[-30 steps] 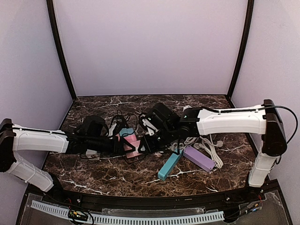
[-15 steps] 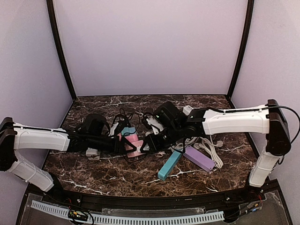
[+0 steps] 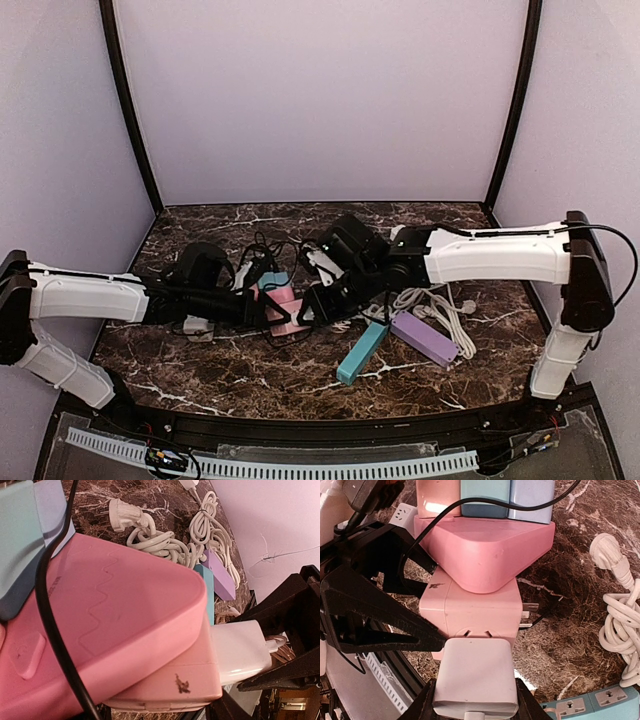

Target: Pull the plug off the socket

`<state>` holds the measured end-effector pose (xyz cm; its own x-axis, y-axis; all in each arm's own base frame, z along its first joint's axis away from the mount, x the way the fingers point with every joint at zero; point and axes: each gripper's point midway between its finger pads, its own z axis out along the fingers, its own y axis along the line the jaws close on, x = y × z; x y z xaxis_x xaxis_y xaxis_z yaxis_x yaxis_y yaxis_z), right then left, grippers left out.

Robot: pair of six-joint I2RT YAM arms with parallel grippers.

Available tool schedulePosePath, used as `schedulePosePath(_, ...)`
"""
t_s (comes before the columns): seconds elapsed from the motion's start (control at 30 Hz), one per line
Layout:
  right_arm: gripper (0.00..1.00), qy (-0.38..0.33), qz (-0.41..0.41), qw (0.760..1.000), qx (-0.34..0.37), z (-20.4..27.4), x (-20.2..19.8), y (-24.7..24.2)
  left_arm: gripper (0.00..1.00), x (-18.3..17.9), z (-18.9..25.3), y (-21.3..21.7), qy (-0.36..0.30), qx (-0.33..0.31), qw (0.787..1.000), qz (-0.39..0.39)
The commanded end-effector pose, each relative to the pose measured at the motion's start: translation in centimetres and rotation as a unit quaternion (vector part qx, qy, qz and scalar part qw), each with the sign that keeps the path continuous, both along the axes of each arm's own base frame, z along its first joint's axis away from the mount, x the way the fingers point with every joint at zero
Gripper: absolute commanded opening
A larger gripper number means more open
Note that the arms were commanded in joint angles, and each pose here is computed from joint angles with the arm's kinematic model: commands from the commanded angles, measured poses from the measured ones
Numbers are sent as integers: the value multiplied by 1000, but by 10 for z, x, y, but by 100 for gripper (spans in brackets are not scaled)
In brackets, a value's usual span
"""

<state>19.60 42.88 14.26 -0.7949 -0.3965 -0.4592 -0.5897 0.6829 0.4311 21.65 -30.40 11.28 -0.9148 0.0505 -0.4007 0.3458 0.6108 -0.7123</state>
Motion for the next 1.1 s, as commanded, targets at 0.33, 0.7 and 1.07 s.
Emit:
schedulePosePath(0.33, 0, -62, -55, 995, -63, 9, 17, 6, 19, 2, -9, 5, 15, 18, 1000, 18)
schedulePosePath(0.7, 0, -33, 0, 999, 31, 23, 7, 13, 19, -4, 4, -6, -15, -19, 999, -27)
schedulePosePath(1.07, 0, -8, 30, 996, 87, 26, -1, 16, 19, -10, 16, -8, -31, -39, 998, -48)
